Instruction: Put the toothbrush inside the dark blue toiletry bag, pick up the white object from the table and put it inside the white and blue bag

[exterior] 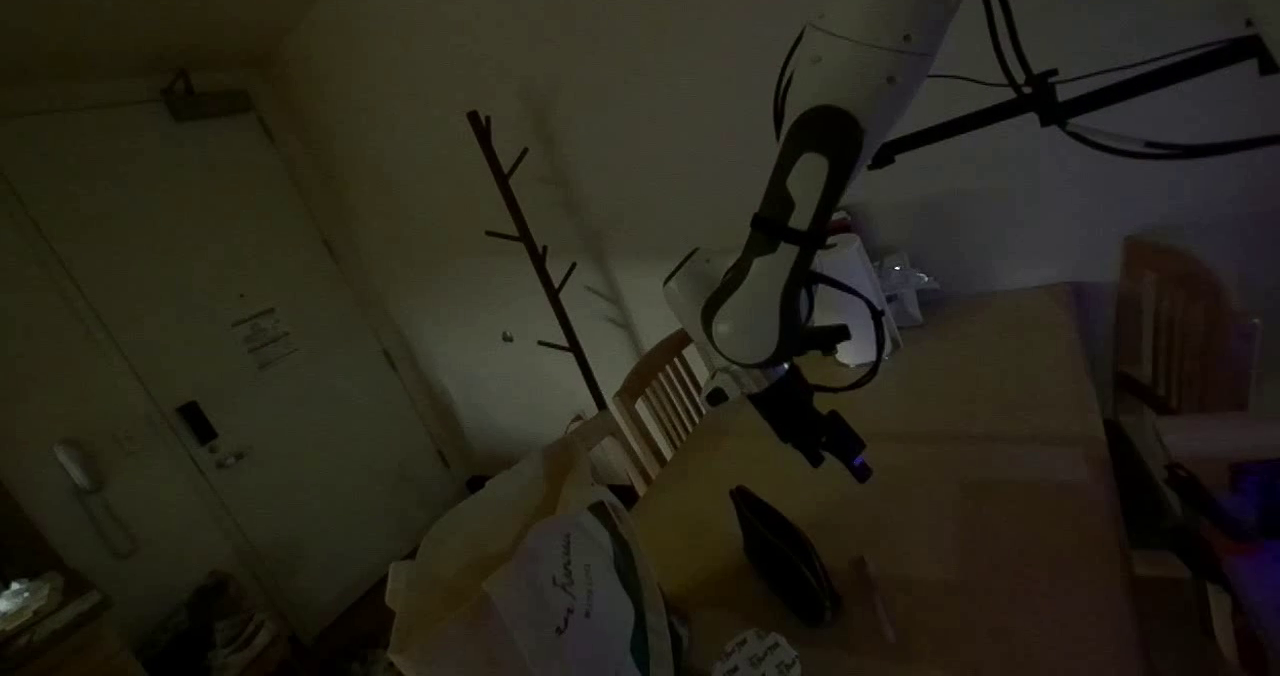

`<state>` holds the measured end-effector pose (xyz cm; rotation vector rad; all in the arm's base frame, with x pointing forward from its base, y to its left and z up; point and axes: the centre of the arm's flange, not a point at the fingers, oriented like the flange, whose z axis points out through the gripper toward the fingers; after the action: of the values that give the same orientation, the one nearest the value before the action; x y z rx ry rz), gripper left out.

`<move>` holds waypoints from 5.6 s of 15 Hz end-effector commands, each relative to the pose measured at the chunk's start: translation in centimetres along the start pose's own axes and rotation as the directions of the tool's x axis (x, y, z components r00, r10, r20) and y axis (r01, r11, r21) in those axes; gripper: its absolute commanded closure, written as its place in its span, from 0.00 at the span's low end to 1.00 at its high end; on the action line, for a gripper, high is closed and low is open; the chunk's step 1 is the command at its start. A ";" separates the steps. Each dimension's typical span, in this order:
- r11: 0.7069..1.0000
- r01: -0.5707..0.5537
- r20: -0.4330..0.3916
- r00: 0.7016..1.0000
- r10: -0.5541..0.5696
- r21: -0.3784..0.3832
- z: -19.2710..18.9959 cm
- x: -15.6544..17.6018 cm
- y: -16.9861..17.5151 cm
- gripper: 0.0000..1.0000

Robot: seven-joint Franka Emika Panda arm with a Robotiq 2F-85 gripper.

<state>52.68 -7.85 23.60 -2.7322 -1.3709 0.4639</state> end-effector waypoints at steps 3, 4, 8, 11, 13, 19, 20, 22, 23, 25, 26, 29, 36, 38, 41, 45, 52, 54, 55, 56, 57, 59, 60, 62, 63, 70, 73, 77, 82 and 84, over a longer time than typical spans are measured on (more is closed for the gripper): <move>0.956 0.291 0.022 0.956 -0.291 -0.018 1.3 1.5 0.3 0.00; 0.940 0.339 0.032 0.940 -0.339 -0.021 1.7 1.6 0.3 0.00; 0.851 0.524 0.035 0.851 -0.524 0.031 4.0 1.5 0.3 0.00; 0.762 0.647 0.021 0.762 -0.647 0.029 5.5 1.6 1.0 0.00; 0.802 0.595 0.018 0.803 -0.596 0.048 5.2 1.8 0.2 0.00; 0.768 0.638 0.102 0.768 -0.632 -0.051 6.0 3.6 -0.2 0.00; 0.756 0.651 0.095 0.759 -0.644 -0.072 6.1 3.8 -0.6 0.00; 0.745 0.660 0.062 0.751 -0.657 -0.100 6.6 4.3 -1.6 0.00; 0.743 0.662 0.039 0.748 -0.662 -0.096 7.0 4.5 -2.0 0.00; 0.751 0.660 -0.022 0.750 -0.661 -0.041 7.6 4.7 -3.2 0.00; 0.771 0.637 -0.046 0.771 -0.635 0.023 7.8 4.7 -4.0 0.00; 0.791 0.583 -0.068 0.811 -0.582 0.186 8.1 4.4 -6.5 0.00; 0.805 0.576 0.013 0.812 -0.584 0.143 10.2 4.0 -5.8 0.00; 0.805 0.584 0.023 0.808 -0.589 0.099 10.9 4.1 -5.5 0.00; 0.781 0.625 0.043 0.780 -0.625 0.006 12.2 4.4 -4.8 0.00; 0.751 0.660 0.048 0.751 -0.658 -0.012 12.1 4.6 -3.9 0.00; 0.730 0.675 0.024 0.736 -0.677 -0.106 12.9 5.2 -3.1 0.00; 0.730 0.669 0.001 0.737 -0.676 -0.139 13.4 5.8 -3.1 0.00; 0.727 0.671 -0.008 0.734 -0.679 -0.146 13.6 6.0 -3.1 0.00; 0.725 0.674 -0.016 0.731 -0.683 -0.143 14.0 6.1 -3.2 0.00; 0.724 0.678 -0.027 0.727 -0.686 -0.129 14.3 6.2 -3.3 0.00; 0.729 0.680 -0.056 0.727 -0.684 -0.078 14.9 6.2 -4.0 0.00; 0.735 0.676 -0.072 0.732 -0.678 -0.053 15.2 6.2 -4.4 0.00; 0.745 0.665 -0.088 0.741 -0.666 -0.042 15.1 6.0 -4.5 0.02; 0.750 0.660 -0.094 0.745 -0.660 -0.037 15.1 6.0 -4.3 0.26; 0.745 0.667 -0.088 0.742 -0.665 -0.009 14.5 6.2 -3.9 0.66; 0.745 0.667 -0.079 0.743 -0.664 0.011 14.2 6.1 -3.9 0.84; 0.753 0.657 -0.049 0.754 -0.655 0.041 12.9 5.7 -3.9 1.00; 0.769 0.630 0.047 0.769 -0.637 0.108 9.9 4.2 -3.9 0.97; 0.768 0.630 0.090 0.763 -0.640 0.119 8.2 3.6 -3.8 0.97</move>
<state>49.39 -3.27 12.39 -1.9770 -2.1025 0.5147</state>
